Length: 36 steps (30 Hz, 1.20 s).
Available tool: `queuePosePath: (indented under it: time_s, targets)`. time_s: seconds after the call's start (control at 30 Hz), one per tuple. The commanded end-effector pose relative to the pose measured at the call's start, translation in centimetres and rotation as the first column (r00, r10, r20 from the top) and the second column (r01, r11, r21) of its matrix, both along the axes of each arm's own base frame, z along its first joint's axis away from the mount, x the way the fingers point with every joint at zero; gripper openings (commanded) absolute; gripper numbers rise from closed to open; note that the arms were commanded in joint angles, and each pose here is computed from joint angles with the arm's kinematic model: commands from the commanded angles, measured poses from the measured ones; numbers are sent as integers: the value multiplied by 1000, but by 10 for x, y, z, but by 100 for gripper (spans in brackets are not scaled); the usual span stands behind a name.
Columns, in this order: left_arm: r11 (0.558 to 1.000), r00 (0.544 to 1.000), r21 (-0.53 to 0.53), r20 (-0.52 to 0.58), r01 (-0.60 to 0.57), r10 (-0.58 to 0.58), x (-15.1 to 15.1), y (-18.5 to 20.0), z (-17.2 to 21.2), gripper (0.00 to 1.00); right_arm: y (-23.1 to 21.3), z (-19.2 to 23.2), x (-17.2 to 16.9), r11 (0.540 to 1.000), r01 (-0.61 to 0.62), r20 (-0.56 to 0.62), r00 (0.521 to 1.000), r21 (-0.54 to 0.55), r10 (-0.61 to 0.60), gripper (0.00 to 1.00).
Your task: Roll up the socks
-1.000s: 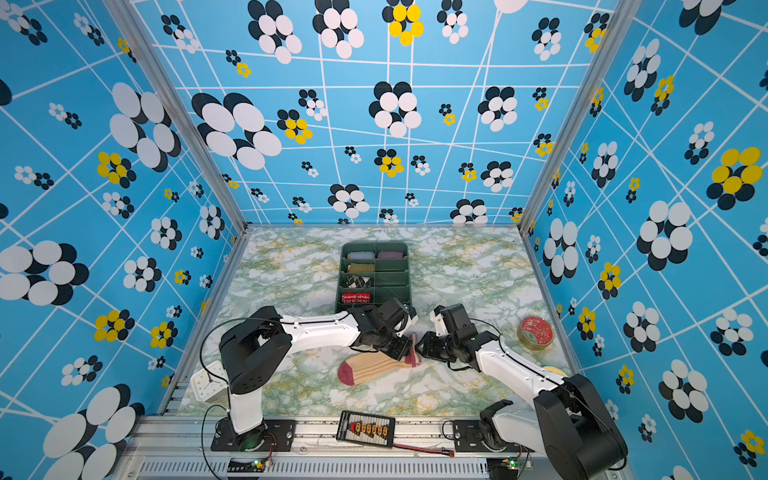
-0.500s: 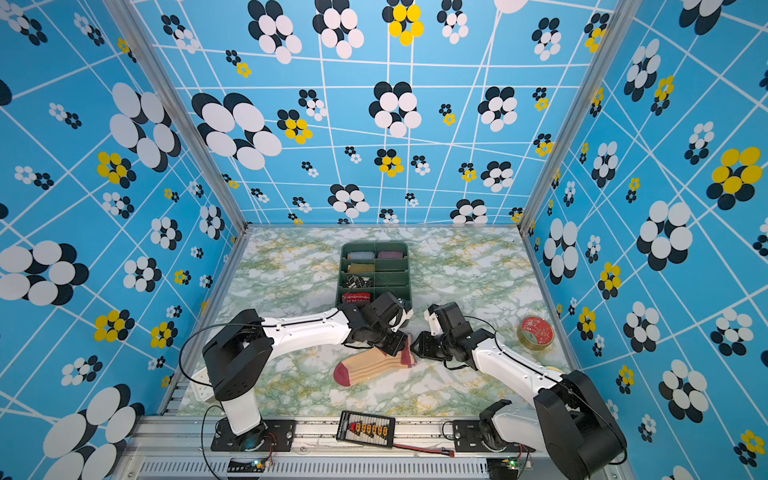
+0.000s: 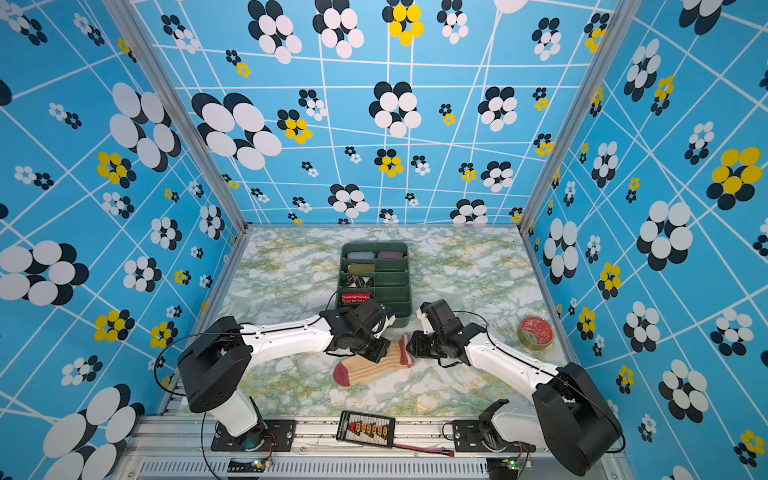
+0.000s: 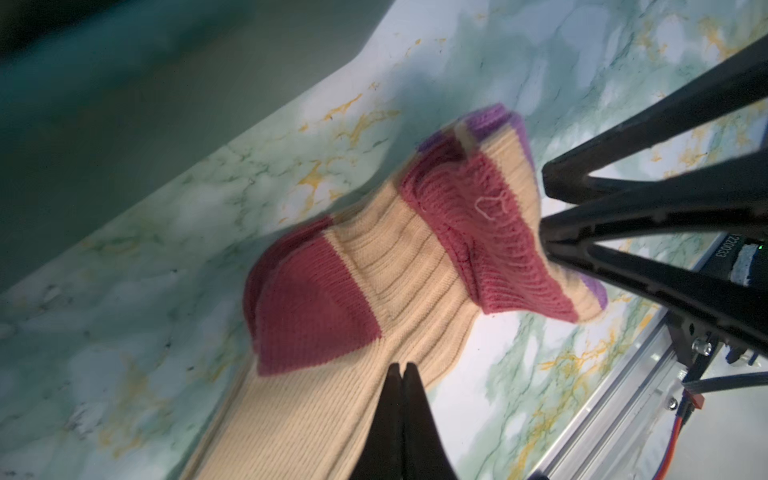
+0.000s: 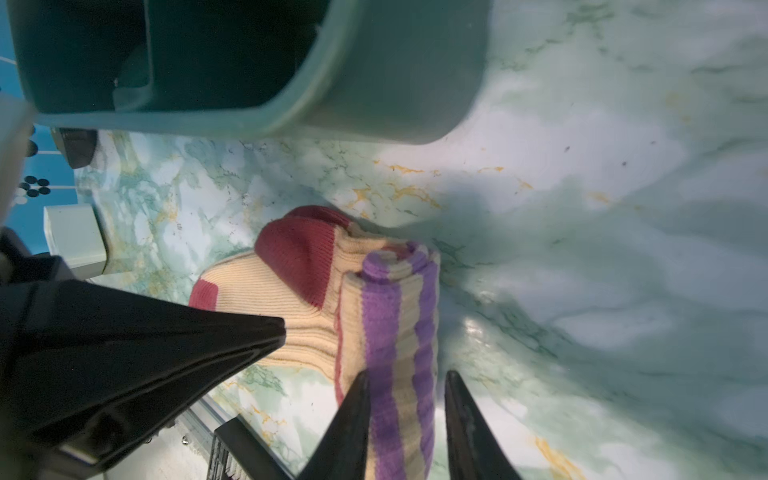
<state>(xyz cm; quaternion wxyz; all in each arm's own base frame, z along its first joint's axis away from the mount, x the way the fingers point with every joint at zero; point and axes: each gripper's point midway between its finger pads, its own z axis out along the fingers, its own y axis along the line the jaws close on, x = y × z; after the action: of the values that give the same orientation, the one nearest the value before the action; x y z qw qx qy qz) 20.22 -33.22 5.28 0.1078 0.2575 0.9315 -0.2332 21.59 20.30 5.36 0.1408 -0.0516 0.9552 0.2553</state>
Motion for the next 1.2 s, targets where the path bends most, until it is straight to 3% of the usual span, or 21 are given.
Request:
queuePosePath:
  time_s: [0.0, 0.47, 1.17]
  targets:
    - [999, 999, -34, 40, -33, 34, 9, 5, 16, 4, 2, -1, 0, 998, -24, -2, 1000, -52, 24, 32]
    - [997, 998, -59, 36, -40, 42, 11, 9, 18, 4, 19, -10, -1, 993, -72, -32, 997, -95, 69, 31]
    - [982, 1000, -189, -7, -10, 8, 15, -25, 25, 3, 25, -31, -4, 982, -91, -81, 994, -163, 79, 30]
